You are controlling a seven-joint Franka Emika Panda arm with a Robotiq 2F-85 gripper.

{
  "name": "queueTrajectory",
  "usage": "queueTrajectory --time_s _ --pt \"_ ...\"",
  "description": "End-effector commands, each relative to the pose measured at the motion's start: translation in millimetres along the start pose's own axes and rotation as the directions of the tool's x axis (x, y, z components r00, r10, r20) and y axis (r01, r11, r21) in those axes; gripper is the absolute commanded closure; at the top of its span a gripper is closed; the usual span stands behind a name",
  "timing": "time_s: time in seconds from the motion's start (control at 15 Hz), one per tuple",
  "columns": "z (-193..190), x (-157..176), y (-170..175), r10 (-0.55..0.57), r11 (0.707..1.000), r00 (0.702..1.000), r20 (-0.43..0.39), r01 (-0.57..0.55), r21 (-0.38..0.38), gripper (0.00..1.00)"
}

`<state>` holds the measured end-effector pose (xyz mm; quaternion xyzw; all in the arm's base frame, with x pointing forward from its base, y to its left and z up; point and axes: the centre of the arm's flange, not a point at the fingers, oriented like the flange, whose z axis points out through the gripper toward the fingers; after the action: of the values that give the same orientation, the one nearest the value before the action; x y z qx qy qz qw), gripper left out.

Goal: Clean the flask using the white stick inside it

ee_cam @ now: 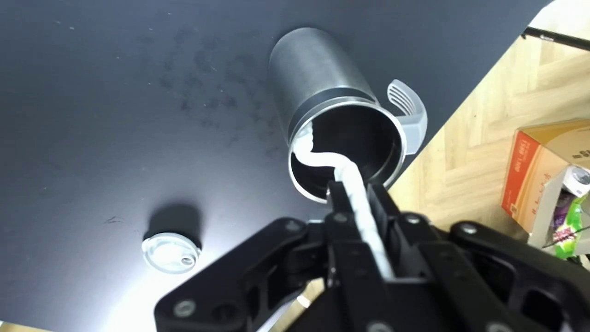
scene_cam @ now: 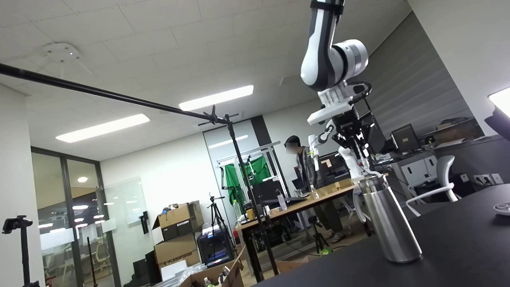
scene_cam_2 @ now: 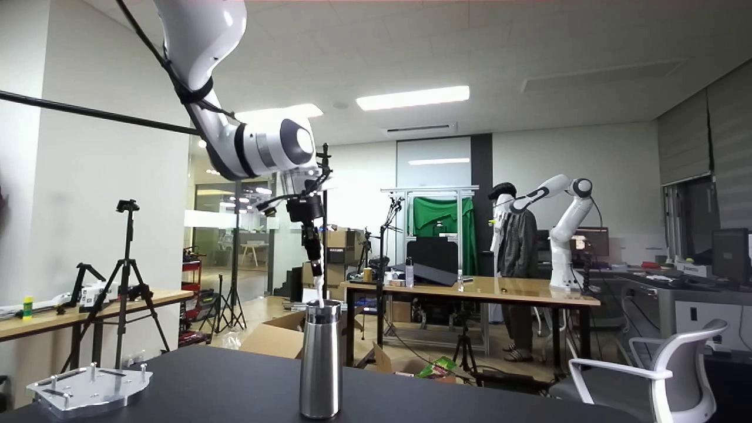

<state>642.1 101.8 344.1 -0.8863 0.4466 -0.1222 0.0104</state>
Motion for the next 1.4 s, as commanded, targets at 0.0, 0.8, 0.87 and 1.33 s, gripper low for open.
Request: queueTrajectory --time_s 0.0,0.8,0.87,1.33 --pt "-51 16 -15 -0.034 0.994 0.998 0.050 0.039 -0.102 0.96" --pt "-56 53 -44 -0.100 0.988 0.994 0.049 0.105 -0.116 0.96" --pt "-40 53 -44 -0.103 0.986 0.993 0.055 0.109 -0.125 0.96" --pt "27 40 -40 -0.127 0.972 0.982 0.141 0.152 -0.179 0.96"
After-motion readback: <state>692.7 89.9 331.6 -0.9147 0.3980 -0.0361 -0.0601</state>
